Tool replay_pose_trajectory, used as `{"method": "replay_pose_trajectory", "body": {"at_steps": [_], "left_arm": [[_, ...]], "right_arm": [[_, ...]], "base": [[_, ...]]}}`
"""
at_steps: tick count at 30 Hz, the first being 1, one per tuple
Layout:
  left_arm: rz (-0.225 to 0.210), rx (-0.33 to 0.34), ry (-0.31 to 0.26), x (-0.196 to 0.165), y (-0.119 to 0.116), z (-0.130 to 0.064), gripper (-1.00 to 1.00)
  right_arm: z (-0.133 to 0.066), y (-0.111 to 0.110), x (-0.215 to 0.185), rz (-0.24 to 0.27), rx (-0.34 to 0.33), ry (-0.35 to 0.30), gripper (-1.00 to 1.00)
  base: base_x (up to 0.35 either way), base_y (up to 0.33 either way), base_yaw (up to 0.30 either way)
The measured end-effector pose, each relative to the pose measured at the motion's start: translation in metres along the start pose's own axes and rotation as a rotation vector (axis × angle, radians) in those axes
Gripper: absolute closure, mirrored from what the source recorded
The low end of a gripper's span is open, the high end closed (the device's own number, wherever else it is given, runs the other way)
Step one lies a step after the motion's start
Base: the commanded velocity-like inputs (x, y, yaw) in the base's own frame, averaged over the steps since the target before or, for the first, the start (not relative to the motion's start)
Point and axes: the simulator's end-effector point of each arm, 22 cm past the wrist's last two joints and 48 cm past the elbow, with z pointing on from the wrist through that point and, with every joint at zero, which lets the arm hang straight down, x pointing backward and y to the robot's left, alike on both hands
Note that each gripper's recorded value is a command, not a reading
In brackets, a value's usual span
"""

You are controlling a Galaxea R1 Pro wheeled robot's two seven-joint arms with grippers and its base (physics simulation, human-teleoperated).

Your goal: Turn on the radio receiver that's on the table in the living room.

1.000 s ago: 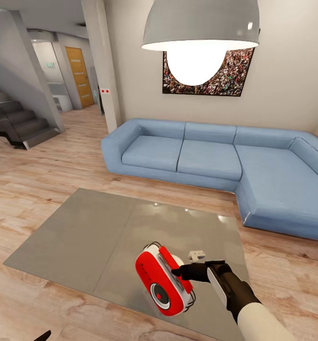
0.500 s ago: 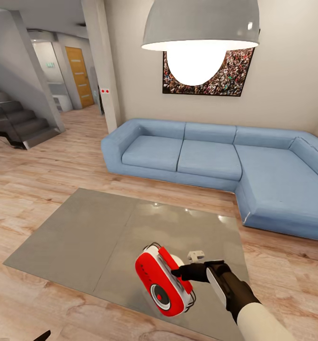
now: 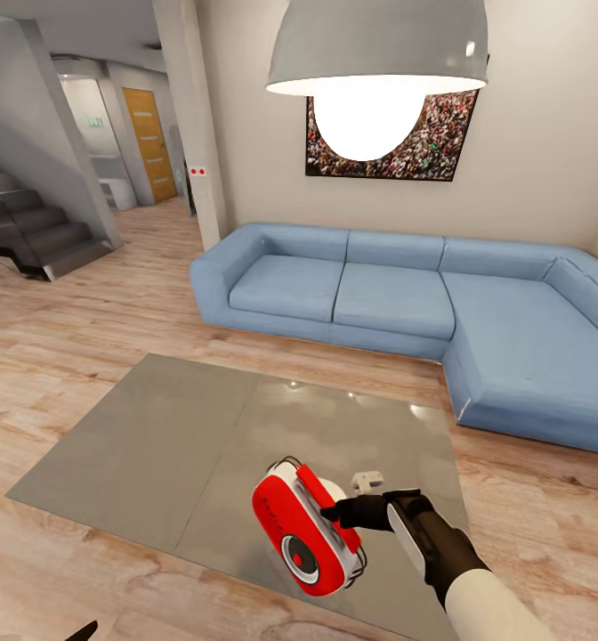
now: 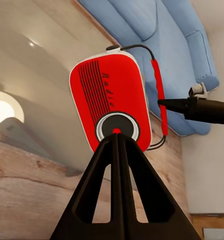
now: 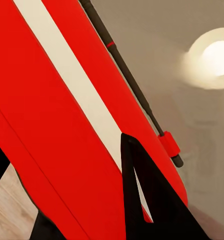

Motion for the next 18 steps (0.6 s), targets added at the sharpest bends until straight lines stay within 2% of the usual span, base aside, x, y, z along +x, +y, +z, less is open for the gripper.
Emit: {"method": "replay_pose_trajectory", "body": {"at_steps": [5,7,9,11,18], "left_arm": [[-0.001,-0.004,-0.003,-0.001,0.001,-0.001,1.00],[0.000,-0.005,-0.003,0.000,0.001,-0.001,1.00],[0.000,-0.006,-0.003,0.000,0.001,-0.001,1.00],[0.002,-0.006,-0.004,-0.001,0.001,-0.001,1.00],[0.003,-0.007,-0.004,-0.001,0.001,-0.001,1.00]], "right_arm": [[0.001,0.002,0.001,-0.004,-0.005,0.004,1.00],[0.004,0.009,0.007,-0.042,-0.009,0.025,1.00],[0.009,0.023,0.016,-0.104,-0.023,0.056,1.00],[0.010,0.027,0.019,-0.125,-0.025,0.064,1.00],[0.012,0.027,0.025,-0.127,-0.025,0.076,1.00]], "base": [[0.000,0.000,0.000],[0.000,0.000,0.000],[0.000,0.000,0.000],[0.000,0.000,0.000],[0.000,0.000,0.000]]}}
